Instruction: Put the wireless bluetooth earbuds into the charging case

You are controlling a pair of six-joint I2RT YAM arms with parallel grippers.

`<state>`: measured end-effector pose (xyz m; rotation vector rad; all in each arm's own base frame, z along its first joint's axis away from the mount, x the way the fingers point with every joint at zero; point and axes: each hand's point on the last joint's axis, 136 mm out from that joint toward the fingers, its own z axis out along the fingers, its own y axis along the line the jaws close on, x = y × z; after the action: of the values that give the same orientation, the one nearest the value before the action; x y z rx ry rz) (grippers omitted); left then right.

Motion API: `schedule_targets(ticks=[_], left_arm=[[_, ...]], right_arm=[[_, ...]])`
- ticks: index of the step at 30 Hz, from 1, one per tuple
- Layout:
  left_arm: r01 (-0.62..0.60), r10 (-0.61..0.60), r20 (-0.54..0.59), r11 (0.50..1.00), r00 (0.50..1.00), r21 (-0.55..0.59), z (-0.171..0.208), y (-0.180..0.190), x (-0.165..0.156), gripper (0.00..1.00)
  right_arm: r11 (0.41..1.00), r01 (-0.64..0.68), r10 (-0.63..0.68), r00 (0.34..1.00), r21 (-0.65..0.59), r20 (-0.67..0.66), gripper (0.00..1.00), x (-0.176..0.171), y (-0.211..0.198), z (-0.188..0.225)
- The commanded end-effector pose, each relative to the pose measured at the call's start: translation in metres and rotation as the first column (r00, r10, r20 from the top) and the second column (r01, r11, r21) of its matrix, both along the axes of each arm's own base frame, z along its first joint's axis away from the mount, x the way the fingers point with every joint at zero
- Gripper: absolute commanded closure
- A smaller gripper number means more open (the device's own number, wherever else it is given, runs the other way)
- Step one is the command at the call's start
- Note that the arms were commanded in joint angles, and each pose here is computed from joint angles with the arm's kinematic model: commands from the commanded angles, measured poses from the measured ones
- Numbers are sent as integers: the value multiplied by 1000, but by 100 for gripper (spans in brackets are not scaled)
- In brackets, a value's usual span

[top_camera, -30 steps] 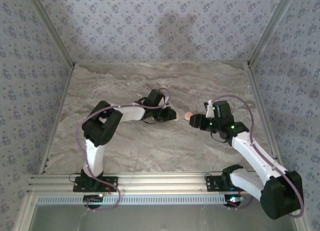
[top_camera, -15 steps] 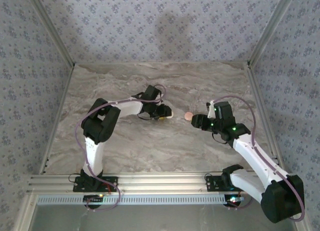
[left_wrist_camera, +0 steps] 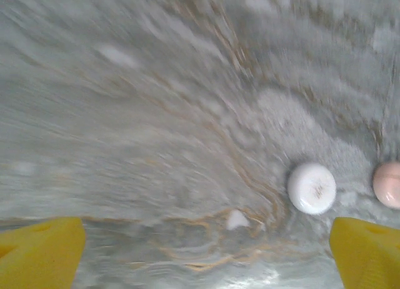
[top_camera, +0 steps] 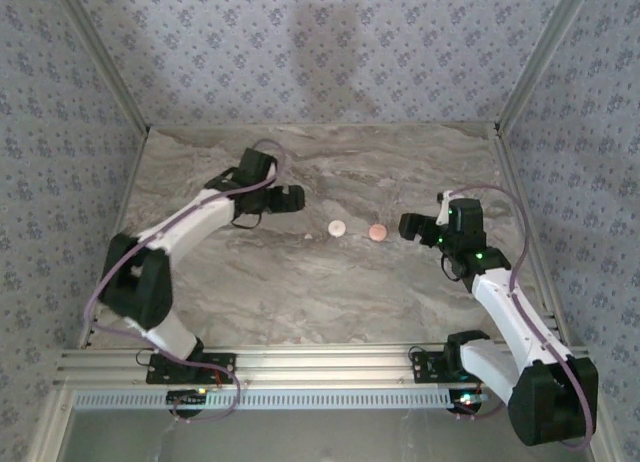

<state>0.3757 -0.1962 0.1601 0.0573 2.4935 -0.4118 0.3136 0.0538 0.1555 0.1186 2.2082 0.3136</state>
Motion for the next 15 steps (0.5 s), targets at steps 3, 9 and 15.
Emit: schedule_targets(ticks=[3, 9, 15], left_arm=[[-259, 183, 291, 934, 939, 246, 37, 101, -9, 0], [-478, 265, 531, 820, 805, 315, 27, 173, -33, 0], [-546, 299, 545, 750, 783, 373, -34, 214, -40, 0]], right_arm=[[973, 134, -94, 974, -189, 205, 0, 24, -51, 13], [949, 243, -192, 951, -199, 244, 0, 29, -92, -18], [945, 264, -210, 943, -194, 258, 0, 39, -106, -43]])
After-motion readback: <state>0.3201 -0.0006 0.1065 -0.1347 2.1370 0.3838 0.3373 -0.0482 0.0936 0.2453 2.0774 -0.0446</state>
